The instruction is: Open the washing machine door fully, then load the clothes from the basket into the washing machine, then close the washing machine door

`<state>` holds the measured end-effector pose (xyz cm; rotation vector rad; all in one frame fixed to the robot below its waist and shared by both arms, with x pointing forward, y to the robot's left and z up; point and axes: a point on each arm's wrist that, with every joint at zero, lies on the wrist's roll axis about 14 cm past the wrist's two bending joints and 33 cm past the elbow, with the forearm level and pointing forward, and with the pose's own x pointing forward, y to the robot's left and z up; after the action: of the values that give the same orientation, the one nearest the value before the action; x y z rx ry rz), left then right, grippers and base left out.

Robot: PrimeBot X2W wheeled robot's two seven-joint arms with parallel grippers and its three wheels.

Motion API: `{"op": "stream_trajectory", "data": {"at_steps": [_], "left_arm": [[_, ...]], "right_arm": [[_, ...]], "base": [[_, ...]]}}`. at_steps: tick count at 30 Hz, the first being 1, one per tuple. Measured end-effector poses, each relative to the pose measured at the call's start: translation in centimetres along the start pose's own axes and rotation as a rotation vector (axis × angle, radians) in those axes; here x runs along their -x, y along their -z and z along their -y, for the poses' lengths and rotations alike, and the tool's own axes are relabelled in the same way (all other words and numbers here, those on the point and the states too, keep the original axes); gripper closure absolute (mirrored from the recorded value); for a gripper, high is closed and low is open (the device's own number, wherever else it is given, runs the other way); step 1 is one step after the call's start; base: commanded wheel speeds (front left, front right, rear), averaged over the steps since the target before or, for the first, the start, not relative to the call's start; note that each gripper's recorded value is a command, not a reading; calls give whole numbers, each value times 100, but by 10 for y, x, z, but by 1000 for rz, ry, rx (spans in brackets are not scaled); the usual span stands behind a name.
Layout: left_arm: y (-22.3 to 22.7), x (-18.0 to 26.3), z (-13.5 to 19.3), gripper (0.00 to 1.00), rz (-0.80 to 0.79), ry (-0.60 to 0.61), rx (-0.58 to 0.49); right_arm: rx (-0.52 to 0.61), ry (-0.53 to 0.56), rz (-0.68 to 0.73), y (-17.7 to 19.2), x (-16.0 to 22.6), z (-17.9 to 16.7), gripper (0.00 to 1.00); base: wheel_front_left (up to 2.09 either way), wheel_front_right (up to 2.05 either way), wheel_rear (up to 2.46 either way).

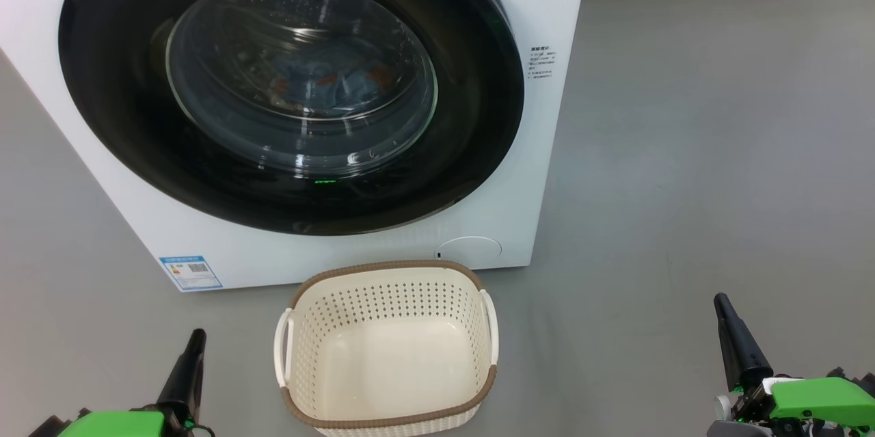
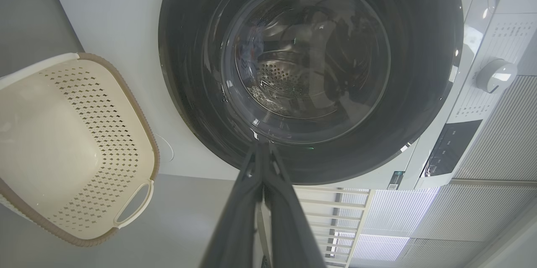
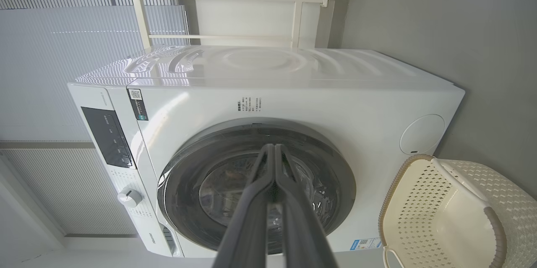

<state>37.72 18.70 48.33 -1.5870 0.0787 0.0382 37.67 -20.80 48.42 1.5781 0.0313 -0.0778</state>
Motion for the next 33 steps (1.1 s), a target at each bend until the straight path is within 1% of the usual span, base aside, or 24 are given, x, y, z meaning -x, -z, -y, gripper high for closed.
{"op": "stream_trajectory", "data": {"at_steps": [33], "left_arm": [[0,0,0,100,0,0,2]], "right_arm": [[-3,0,2,0,0,0,100]], "base": [[0,0,0]]}}
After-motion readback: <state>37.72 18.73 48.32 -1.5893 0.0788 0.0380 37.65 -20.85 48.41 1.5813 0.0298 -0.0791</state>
